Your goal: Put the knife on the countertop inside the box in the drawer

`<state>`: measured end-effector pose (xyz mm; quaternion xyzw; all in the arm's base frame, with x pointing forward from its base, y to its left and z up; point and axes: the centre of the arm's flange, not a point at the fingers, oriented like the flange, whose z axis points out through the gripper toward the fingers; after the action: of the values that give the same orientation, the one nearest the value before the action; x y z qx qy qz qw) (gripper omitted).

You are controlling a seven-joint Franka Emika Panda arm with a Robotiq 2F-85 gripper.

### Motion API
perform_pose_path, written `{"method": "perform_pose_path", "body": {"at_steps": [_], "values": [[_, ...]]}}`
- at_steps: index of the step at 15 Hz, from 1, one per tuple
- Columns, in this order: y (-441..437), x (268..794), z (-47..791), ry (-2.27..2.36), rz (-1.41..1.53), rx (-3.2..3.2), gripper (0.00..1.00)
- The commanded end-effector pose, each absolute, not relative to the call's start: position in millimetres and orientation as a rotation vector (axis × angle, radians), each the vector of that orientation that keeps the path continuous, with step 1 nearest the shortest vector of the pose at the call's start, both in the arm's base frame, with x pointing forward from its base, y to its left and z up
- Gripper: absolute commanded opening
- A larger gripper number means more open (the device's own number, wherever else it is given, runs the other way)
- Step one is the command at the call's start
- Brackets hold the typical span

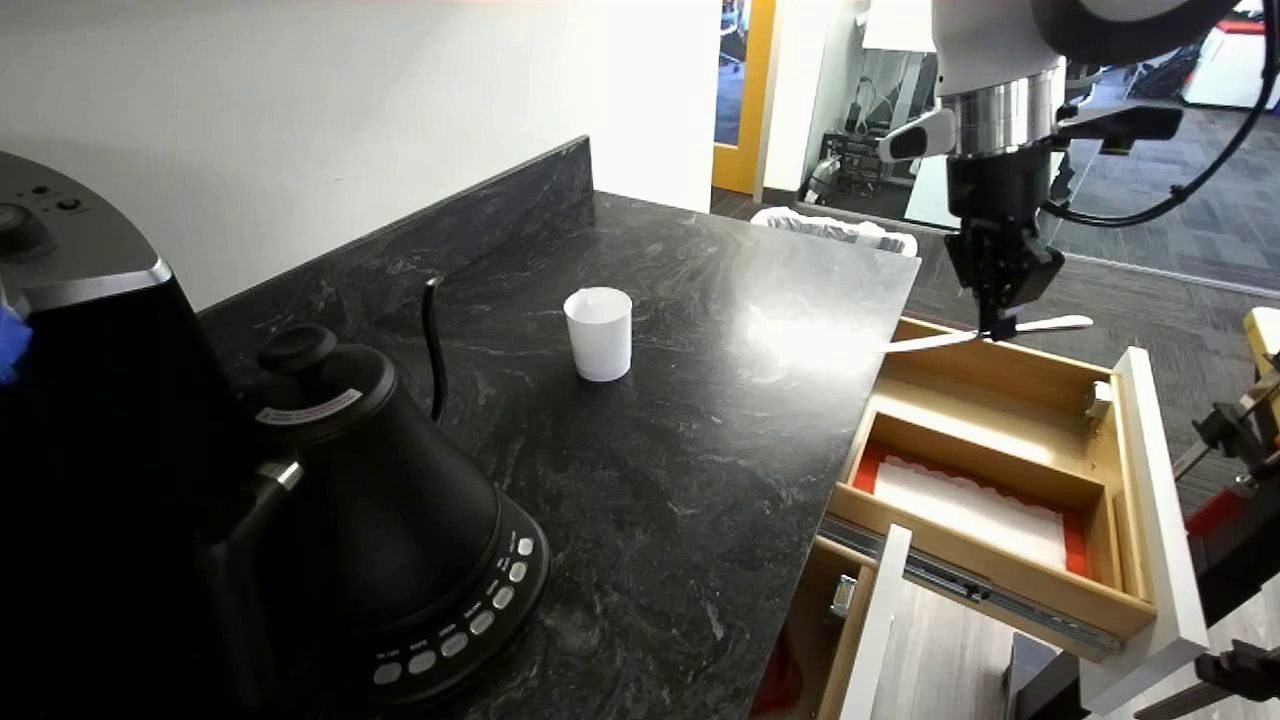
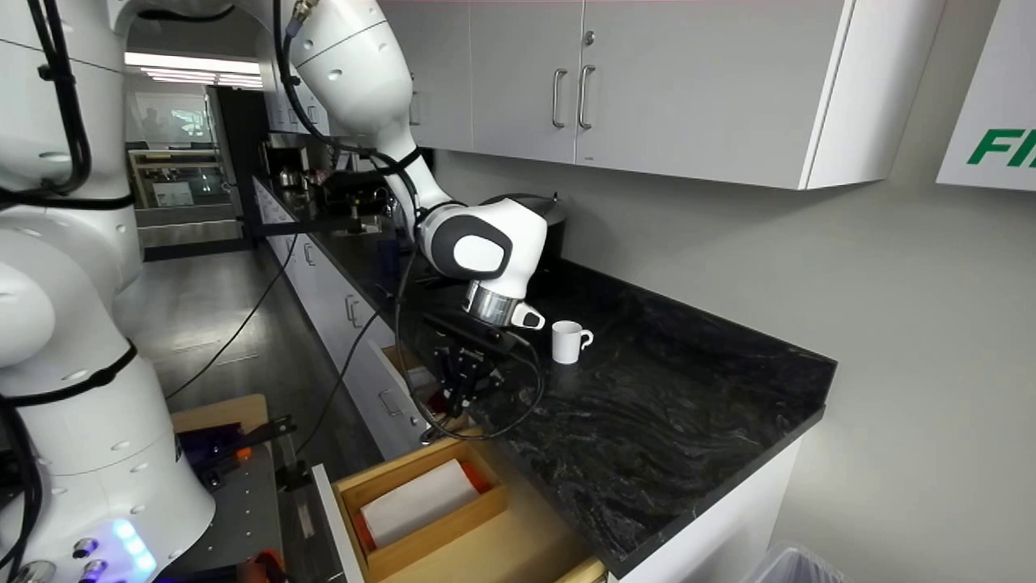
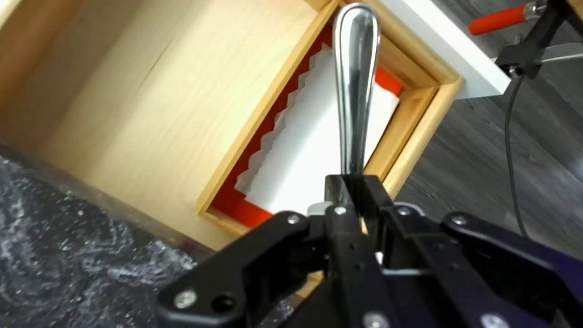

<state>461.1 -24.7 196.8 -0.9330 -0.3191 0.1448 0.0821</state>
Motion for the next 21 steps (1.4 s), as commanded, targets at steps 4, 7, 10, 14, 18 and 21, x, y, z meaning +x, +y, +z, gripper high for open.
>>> {"method": "perform_pose_path", "body": {"at_steps": [4,7,10,14,18,21], "values": [[-4.6,409.1,200.2,-0.89,0.418,-2.752,0.07],[-3.4,402.3,191.6,-0.814,0.416,-2.736,0.07],[-6.3,396.0,182.5,-0.733,0.405,-2.76,0.07],[-12.1,389.4,174.9,-0.667,0.343,-2.798,0.07],[-16.6,384.5,167.4,-0.574,0.288,-2.828,0.07],[-16.2,381.6,163.4,-0.541,0.276,-2.834,0.07]]}}
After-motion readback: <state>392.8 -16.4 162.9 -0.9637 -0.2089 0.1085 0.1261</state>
